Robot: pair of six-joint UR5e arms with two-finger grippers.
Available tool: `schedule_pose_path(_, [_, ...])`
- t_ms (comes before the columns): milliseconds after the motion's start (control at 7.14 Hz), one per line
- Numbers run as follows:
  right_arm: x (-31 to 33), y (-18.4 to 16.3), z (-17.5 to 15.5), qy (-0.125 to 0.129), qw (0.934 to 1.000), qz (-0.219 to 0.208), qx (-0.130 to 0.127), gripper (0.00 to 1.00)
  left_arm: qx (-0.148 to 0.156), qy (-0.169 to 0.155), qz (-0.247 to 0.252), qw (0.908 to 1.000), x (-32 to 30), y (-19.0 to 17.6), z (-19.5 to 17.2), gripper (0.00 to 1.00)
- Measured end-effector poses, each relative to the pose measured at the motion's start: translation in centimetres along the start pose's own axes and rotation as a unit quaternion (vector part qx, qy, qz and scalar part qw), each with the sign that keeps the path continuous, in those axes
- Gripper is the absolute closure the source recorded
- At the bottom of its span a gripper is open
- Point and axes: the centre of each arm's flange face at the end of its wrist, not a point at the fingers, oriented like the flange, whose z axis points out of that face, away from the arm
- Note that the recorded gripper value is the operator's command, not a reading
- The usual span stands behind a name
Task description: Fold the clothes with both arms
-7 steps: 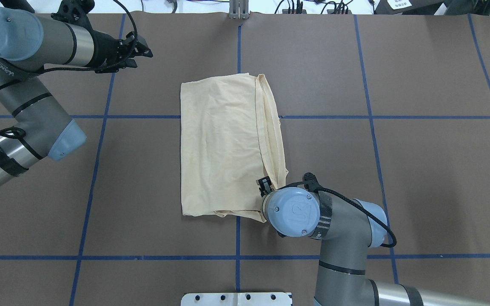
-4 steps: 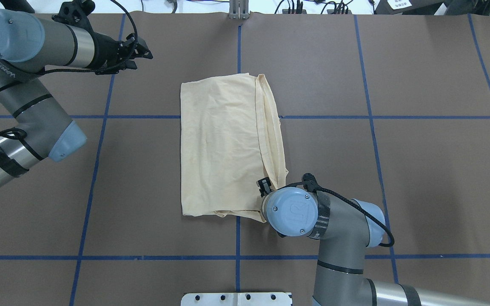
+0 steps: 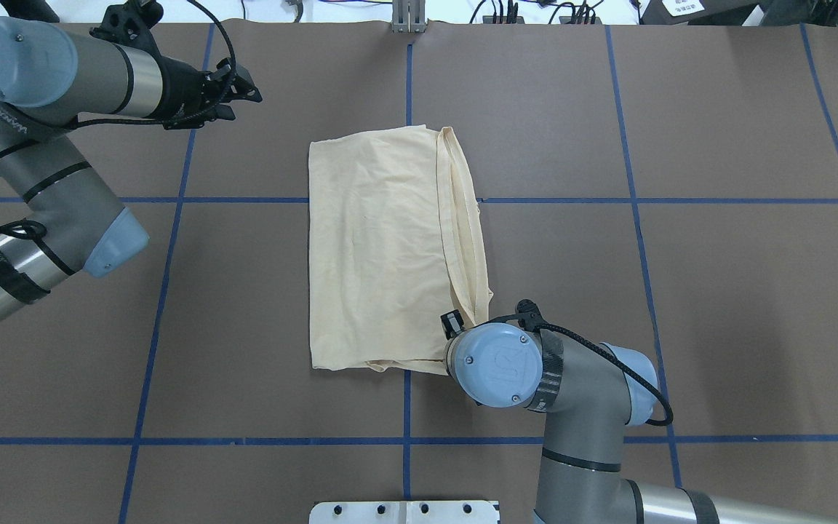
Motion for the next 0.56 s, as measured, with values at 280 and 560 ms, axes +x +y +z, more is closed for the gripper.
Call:
schedule_pose_path(280, [0.0, 0.0, -0.7, 0.002, 1.0000, -0.002, -0.008, 1.00, -0.001, 0.000, -0.002, 1.0000, 0.0, 0.1, 0.1, 0.40])
schedule_pose_path(560, [0.2, -0.7, -1.6, 0.006, 0.9999, -0.002, -0.016, 1.00, -0.011, 0.003, -0.034, 0.9993, 0.2, 1.4, 0.1, 0.40])
